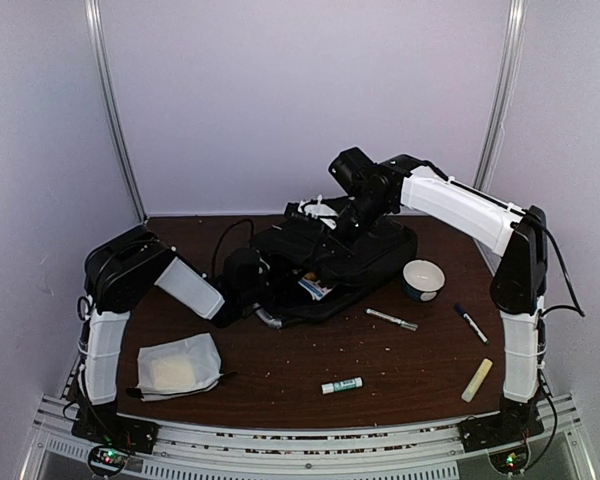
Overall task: Pack the student bag
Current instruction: Place the book in the largest pocket of the bag, then place the largest pocket of the student bag.
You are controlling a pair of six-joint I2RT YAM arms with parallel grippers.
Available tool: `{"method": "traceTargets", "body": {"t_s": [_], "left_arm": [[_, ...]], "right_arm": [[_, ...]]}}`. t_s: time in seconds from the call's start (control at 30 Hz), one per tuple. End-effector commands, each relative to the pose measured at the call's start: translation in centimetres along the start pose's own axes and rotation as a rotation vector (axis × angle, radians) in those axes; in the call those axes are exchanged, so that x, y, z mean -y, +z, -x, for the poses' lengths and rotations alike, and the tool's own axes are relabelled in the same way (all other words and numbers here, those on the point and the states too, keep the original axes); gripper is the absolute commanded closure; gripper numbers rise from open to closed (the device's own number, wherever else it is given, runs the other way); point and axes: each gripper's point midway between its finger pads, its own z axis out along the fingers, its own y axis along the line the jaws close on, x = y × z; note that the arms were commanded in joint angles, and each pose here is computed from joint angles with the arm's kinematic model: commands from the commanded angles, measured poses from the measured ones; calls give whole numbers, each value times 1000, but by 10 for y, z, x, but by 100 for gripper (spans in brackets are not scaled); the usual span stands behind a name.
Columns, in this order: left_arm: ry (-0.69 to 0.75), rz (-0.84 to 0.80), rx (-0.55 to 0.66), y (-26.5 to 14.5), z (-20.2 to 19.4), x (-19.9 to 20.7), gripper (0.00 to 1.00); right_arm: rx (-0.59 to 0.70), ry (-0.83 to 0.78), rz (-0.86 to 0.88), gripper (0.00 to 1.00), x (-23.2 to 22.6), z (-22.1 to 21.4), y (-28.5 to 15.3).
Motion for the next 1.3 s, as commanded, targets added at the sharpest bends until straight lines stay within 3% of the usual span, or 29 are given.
{"method": "traceTargets", "body": {"t_s": [0.0,0.03,0.17,0.3,0.63,0.83,0.97,1.1,1.27], "left_arm": [[1,-55,-40,15,4,16,93],[3,-53,-41,16,4,18,89],[37,44,-81,8,1,23,56],[61,262,-123,-15,-4,8,46],[223,479,-155,-48,3,22,42],[177,407,-161,-78,-10,21,39],[237,410,-144,-103,-9,31,39],[401,412,-122,-138,-3,39,39],[664,344,9,-187,10,61,39]], "right_arm": [[39,-59,45,100,-12,11,-1],[38,-61,45,100,-12,10,-1],[37,-64,39,100,-12,10,-3],[38,-63,30,100,-10,12,-4],[12,-61,10,100,-9,3,-2],[19,-63,-25,100,0,4,-2],[1,-62,-48,100,11,2,7],[-3,-68,-7,100,8,2,16],[-40,-141,40,100,-4,-2,35]]}}
